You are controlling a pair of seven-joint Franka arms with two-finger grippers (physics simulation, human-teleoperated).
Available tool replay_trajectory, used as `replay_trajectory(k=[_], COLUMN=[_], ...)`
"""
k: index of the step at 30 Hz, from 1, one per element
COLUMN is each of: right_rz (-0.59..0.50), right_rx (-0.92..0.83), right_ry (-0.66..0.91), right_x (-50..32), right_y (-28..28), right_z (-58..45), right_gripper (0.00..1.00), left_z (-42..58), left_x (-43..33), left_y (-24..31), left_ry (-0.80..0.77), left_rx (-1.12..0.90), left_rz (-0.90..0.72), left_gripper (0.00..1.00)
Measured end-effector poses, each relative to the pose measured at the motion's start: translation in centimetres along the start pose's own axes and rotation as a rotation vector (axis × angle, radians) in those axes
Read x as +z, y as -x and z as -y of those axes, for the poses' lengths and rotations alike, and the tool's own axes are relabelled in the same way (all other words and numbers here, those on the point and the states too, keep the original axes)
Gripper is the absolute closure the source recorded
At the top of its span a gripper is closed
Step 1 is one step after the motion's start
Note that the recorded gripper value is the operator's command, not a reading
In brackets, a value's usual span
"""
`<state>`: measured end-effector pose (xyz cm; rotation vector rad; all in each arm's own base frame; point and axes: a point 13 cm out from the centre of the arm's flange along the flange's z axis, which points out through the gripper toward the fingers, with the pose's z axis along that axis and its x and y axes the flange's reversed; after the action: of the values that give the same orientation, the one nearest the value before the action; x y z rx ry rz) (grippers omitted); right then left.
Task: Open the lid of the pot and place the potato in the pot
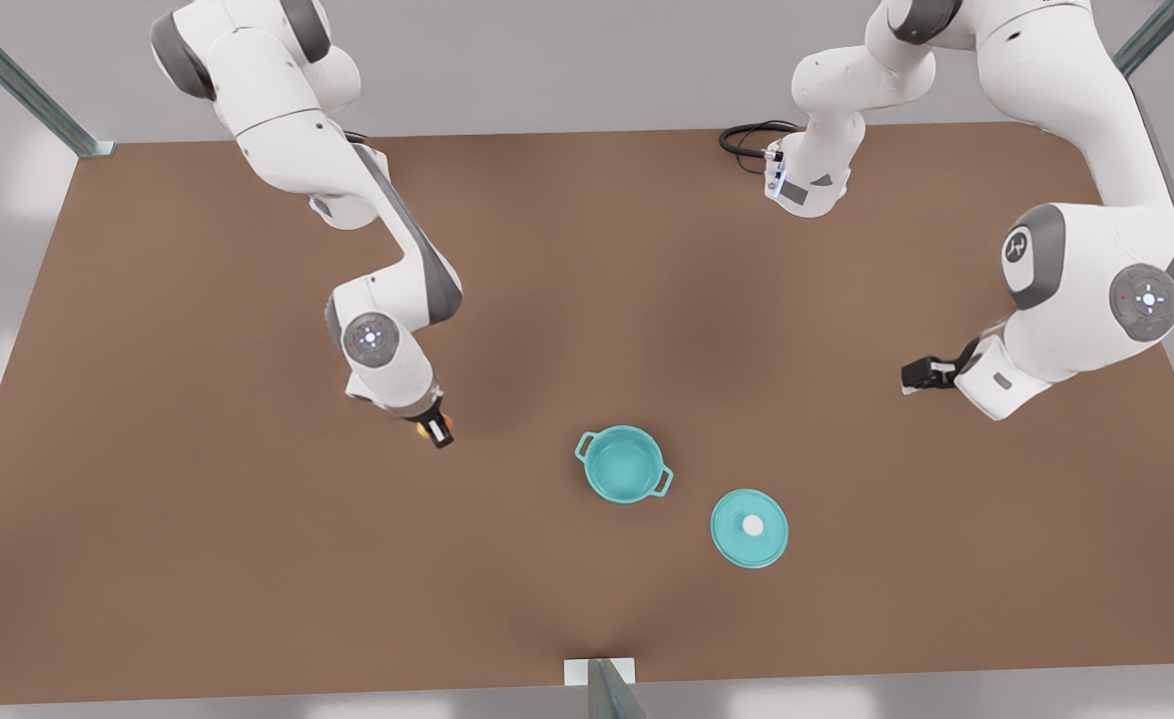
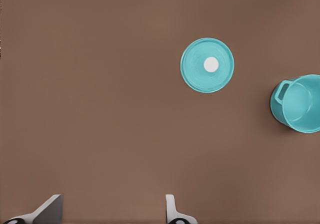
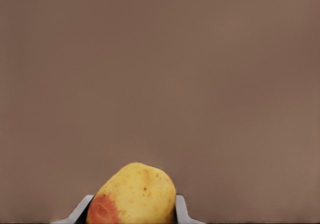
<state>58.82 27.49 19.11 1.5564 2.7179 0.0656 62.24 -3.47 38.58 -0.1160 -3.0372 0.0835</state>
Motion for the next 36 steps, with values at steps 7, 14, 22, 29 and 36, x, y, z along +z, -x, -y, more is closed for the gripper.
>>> replay_trajectory(k=[7, 14, 22, 29, 36], right_rz=[-0.014, -0.008, -0.097, -0.169, -0.191], right_rx=[-0.033, -0.027, -0.034, 0.003, 0.021], right_ry=[-0.033, -0.05, 0.054, 0.237, 0.319], right_x=[-1.7, -0.7, 1.7, 3.7, 4.5], right_y=[-6.1, -10.8, -19.1, -22.2, -23.6], right_z=[-5.1, -9.7, -14.3, -19.0, -20.6], right_gripper=[0.39, 0.4, 0.4, 0.39, 0.0], left_z=[-0.3, -0.3, -0.2, -0.3, -0.4], left_x=[0.1, 0.1, 0.0, -0.2, -0.2], left_y=[0.3, 0.4, 1.1, 1.6, 1.8], left_ry=[0.019, 0.022, 0.014, 0.01, 0.013], left_rx=[0.002, 0.001, -0.002, -0.009, -0.01], left_rz=[0.007, 0.009, 0.034, 0.055, 0.061], left_gripper=[0.0, 0.0, 0.0, 0.0, 0.0])
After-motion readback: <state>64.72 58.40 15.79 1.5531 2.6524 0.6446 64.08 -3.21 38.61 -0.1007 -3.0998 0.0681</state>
